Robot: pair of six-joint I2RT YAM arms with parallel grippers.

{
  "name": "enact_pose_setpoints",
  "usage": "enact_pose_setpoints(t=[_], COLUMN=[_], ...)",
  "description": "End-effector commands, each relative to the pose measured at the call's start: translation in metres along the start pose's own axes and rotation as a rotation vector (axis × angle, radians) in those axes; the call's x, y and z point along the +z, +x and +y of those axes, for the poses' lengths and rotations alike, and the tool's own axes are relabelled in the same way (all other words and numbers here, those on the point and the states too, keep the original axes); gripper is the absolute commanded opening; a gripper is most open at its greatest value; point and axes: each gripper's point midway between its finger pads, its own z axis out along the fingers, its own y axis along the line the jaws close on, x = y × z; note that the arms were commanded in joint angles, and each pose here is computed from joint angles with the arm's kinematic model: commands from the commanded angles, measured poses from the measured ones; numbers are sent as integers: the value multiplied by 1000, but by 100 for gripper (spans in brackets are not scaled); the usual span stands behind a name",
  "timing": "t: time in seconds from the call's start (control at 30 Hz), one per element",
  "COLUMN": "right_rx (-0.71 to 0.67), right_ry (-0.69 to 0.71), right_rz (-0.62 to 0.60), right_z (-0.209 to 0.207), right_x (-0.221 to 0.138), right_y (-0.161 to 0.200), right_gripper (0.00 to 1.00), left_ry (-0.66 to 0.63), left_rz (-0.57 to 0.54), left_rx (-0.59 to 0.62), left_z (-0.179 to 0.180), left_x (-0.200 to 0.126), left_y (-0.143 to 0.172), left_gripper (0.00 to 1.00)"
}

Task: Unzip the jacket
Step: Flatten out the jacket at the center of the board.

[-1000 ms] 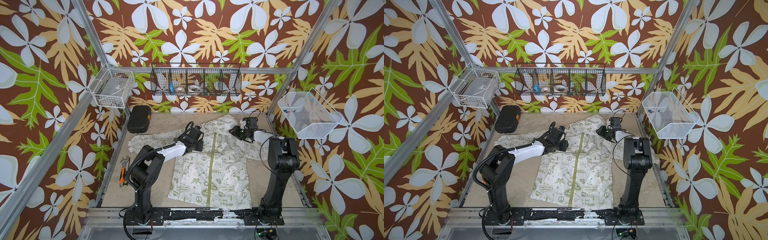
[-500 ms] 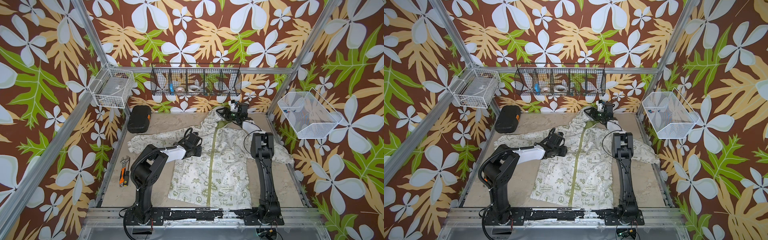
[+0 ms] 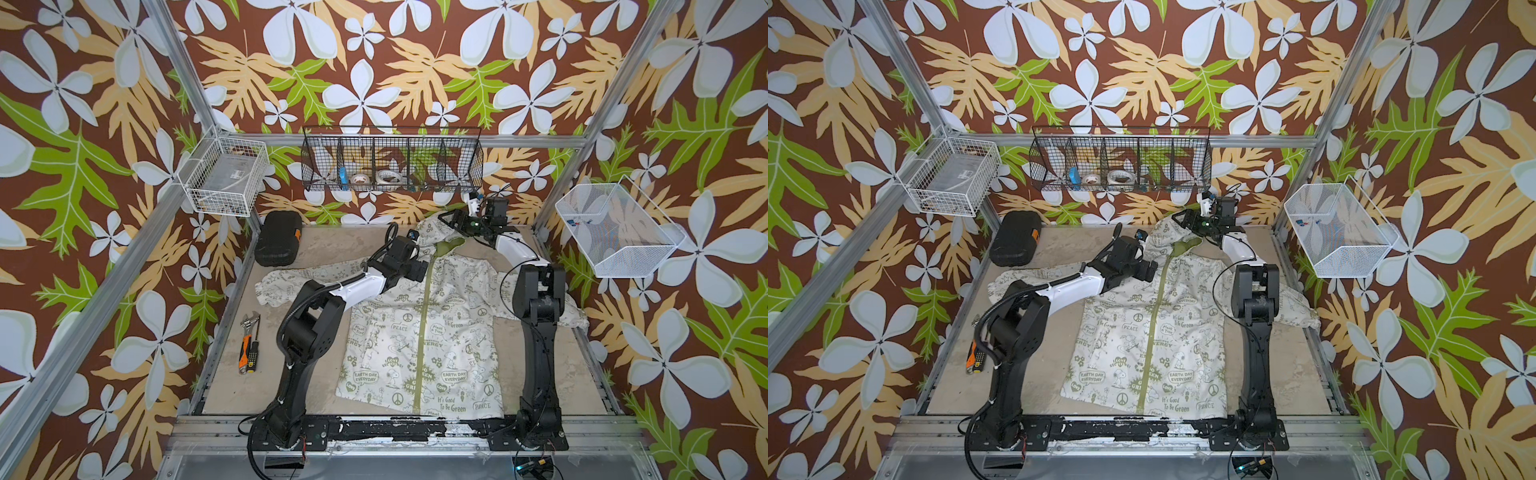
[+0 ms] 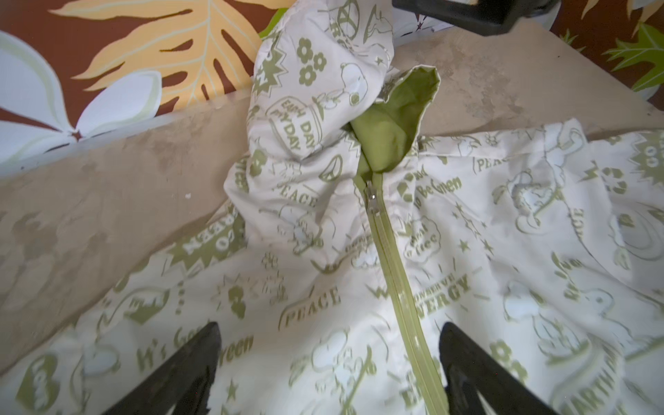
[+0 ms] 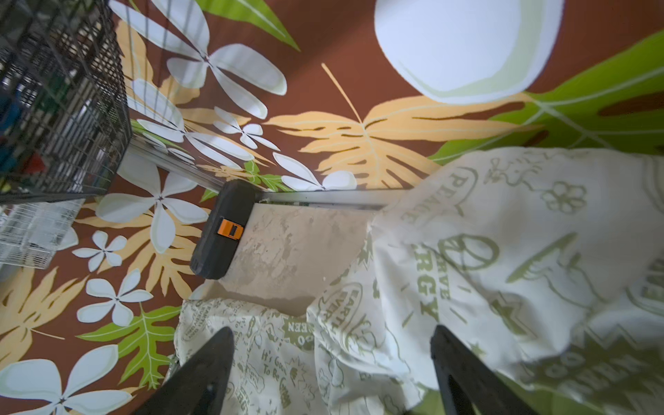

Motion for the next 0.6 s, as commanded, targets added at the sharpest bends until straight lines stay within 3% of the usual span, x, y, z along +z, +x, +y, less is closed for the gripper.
enact_pose_setpoints(t=[0.0, 0.13, 0.27, 0.33, 0.43, 0.57], right_rx=[-16, 3, 23, 40, 72, 104], right_ry=[80, 149, 213, 234, 263, 293], right_rz=[24, 50, 81, 93, 117, 150], right_z=[-13, -16, -20, -21, -27, -38], right_x=[-17, -39, -56, -63, -68, -71], right_y=[13, 34, 60, 71, 88, 110], right_gripper=[82, 75, 63, 58, 52, 48], left_ry=[-65, -142, -223, -299, -386, -425], left_rz=[66, 65, 24, 2, -39, -85], left_rx=[72, 60, -17, -56, -205, -473], left_z=[9, 24, 51, 72, 119, 193], left_x=[31, 80, 104, 108, 102, 76], left_y=[-1, -5, -4, -5, -11, -19], left_gripper=[93, 92, 87, 80, 71, 66])
